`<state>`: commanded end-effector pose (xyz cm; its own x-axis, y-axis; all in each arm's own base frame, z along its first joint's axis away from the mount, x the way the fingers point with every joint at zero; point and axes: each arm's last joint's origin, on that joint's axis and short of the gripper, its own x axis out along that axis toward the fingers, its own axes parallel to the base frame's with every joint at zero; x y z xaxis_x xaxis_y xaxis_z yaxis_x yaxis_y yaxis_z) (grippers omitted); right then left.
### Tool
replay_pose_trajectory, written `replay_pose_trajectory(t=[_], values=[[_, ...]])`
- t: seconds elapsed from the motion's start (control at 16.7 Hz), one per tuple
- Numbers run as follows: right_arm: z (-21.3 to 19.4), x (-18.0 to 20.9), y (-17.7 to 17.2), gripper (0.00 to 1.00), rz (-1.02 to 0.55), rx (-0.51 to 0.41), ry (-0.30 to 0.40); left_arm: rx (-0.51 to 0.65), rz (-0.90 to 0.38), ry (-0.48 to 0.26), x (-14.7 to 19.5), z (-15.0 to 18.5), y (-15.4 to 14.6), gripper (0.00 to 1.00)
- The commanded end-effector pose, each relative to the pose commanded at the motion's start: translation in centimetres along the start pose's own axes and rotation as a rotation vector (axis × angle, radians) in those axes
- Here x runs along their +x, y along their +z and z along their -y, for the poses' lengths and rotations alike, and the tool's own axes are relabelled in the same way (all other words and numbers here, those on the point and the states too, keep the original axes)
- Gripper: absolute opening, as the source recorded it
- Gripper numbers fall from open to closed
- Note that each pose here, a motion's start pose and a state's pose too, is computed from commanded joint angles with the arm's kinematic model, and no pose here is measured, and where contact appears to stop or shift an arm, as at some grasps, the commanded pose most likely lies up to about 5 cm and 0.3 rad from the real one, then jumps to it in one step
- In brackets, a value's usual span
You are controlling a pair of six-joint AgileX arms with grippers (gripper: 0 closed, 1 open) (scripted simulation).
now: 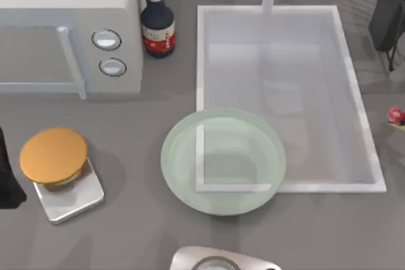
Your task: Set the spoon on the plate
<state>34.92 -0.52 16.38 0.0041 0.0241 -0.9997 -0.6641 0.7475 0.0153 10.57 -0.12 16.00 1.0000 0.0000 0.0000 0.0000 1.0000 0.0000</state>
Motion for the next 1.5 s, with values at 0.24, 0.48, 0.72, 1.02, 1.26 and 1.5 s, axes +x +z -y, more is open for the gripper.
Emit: replay_pose_trajectory(t=[0.24, 0.48, 0.72, 1.02, 1.26, 1.5], values=[[-0.3, -4.5, -0.1, 0.0, 0.012, 0.0, -0.012, 0.0, 0.0, 0.0, 0.0, 0.0, 0.0, 1.0], [-0.3, -5.1, -0.2, 0.0, 0.017, 0.002, -0.015, 0.0, 0.0, 0.0, 0.0, 0.0, 0.0, 1.0], [-0.6, -4.9, 0.2, 0.0, 0.013, 0.015, -0.012, 0.0, 0.0, 0.0, 0.0, 0.0, 0.0, 1.0], [-2.6, -4.4, 3.5, 0.0, -0.007, 0.161, -0.004, 0.0, 0.0, 0.0, 0.0, 0.0, 0.0, 1.0], [-5.7, -3.9, 7.5, 0.0, -0.023, 0.412, -0.01, 0.0, 0.0, 0.0, 0.0, 0.0, 0.0, 1.0], [-9.9, -3.3, 11.4, 0.0, -0.031, 0.726, -0.028, 0.0, 0.0, 0.0, 0.0, 0.0, 0.0, 1.0]])
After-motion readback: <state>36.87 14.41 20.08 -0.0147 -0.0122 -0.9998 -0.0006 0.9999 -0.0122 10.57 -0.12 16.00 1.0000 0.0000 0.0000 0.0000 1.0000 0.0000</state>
